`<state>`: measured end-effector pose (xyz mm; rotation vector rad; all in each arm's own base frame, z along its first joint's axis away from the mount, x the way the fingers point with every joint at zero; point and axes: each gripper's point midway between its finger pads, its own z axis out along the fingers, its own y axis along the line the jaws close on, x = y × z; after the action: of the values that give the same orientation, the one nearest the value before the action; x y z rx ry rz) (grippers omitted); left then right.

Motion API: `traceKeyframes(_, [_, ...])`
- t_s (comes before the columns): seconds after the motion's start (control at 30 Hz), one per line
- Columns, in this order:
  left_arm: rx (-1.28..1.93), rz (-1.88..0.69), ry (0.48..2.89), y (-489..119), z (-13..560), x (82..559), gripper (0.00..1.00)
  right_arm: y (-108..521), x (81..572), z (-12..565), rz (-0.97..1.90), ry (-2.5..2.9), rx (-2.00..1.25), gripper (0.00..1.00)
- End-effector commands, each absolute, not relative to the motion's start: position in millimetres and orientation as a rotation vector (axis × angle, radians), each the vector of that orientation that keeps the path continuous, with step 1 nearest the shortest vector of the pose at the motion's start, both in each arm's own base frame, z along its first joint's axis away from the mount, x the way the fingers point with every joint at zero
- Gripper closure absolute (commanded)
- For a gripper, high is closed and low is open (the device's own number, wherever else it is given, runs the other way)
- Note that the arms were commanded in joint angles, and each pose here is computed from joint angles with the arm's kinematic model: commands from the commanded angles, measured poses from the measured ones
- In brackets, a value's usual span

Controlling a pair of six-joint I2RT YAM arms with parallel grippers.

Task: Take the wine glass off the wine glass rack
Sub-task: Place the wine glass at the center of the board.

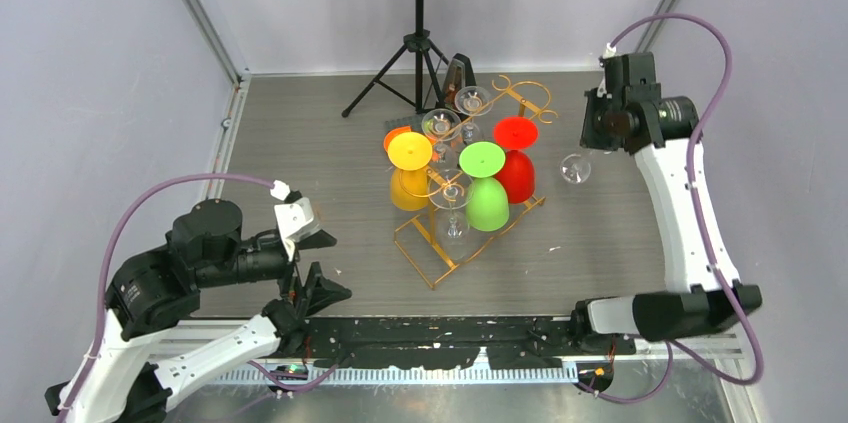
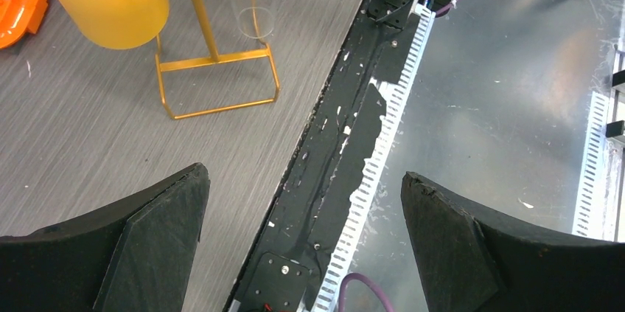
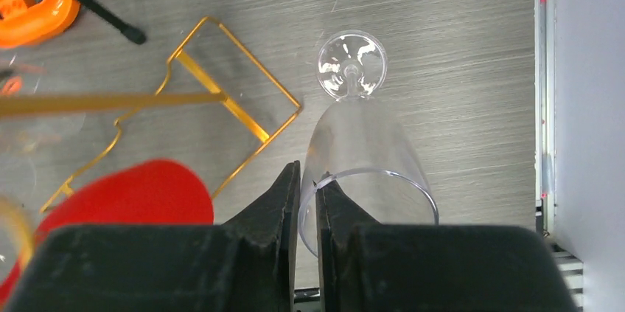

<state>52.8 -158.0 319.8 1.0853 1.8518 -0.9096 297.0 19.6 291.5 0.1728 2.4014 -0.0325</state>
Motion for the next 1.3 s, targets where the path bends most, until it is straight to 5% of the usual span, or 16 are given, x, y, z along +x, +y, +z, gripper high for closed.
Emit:
traceKeyframes(0.0, [1.059, -0.935, 1.794, -161.4, 330.3, 53.6, 0.00, 5.5, 346.7, 312.5, 0.043, 2.302, 0.239, 0.95])
traceKeyframes(0.53, [1.067, -0.949, 1.822, -164.4, 324.6, 53.2, 0.01, -35.1, 445.9, 267.7, 0.099, 2.407, 0.431, 0.94])
traceKeyframes(1.27, [1.073, -0.956, 1.860, -167.5, 324.4, 54.0, 0.01, -55.7, 480.5, 226.3, 0.051, 2.527, 0.492, 0.94])
